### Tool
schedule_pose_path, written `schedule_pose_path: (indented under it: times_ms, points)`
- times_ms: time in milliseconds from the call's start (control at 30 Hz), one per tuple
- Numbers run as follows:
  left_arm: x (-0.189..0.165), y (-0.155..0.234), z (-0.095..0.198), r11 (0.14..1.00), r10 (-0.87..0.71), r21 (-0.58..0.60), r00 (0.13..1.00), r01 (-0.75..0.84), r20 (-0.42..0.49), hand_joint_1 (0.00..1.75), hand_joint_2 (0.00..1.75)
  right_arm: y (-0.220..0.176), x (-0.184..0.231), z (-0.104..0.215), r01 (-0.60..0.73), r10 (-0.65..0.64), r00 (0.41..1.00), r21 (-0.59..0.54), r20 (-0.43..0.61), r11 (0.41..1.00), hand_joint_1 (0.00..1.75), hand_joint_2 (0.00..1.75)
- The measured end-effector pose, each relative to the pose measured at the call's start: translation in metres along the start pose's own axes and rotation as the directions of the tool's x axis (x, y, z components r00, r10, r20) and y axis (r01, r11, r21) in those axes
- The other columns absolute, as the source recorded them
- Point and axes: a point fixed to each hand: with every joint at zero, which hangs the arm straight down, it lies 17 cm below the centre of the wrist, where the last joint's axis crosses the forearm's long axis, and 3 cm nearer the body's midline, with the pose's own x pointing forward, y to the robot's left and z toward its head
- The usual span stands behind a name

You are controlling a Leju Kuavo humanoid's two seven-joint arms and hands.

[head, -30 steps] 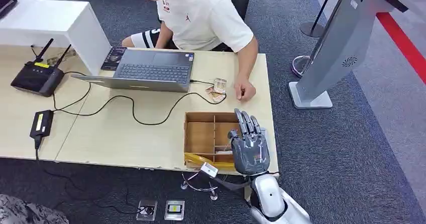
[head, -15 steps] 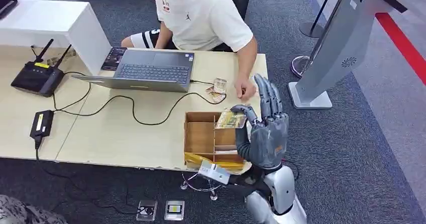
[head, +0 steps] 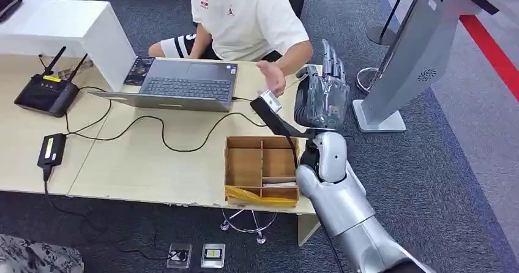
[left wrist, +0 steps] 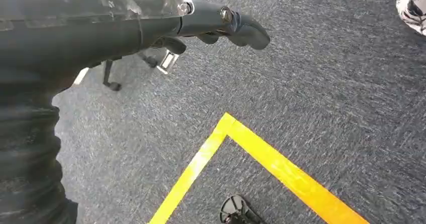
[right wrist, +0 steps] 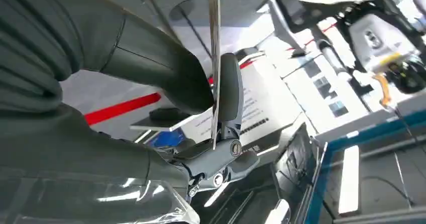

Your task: Pass the card to the sensor for recognition and then transmit it.

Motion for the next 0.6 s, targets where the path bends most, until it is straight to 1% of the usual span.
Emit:
schedule_pose_path:
  times_ms: [100, 300, 600]
  points:
    - [-0.002, 0.0, 0.0, 1.0, -0.009, -0.002, 1.0, 0.009, -0.012, 0.0, 1.75, 0.008, -0.014, -0.01, -0.076, 0.077, 0.997, 0.037, -0.023, 0.996, 1.75, 1.75]
    - [-0.008, 0.004, -0.002, 1.0, -0.012, 0.009, 0.999, 0.013, -0.047, 0.0, 1.75, 0.021, -0.035, -0.013, -0.162, 0.165, 0.986, 0.089, -0.026, 0.983, 1.75, 1.75]
    - [-0.009, 0.005, -0.002, 1.0, 0.008, 0.014, 0.998, -0.008, -0.059, 0.0, 1.75, 0.033, -0.038, -0.005, -0.207, 0.208, 0.978, 0.121, 0.0, 0.971, 1.75, 1.75]
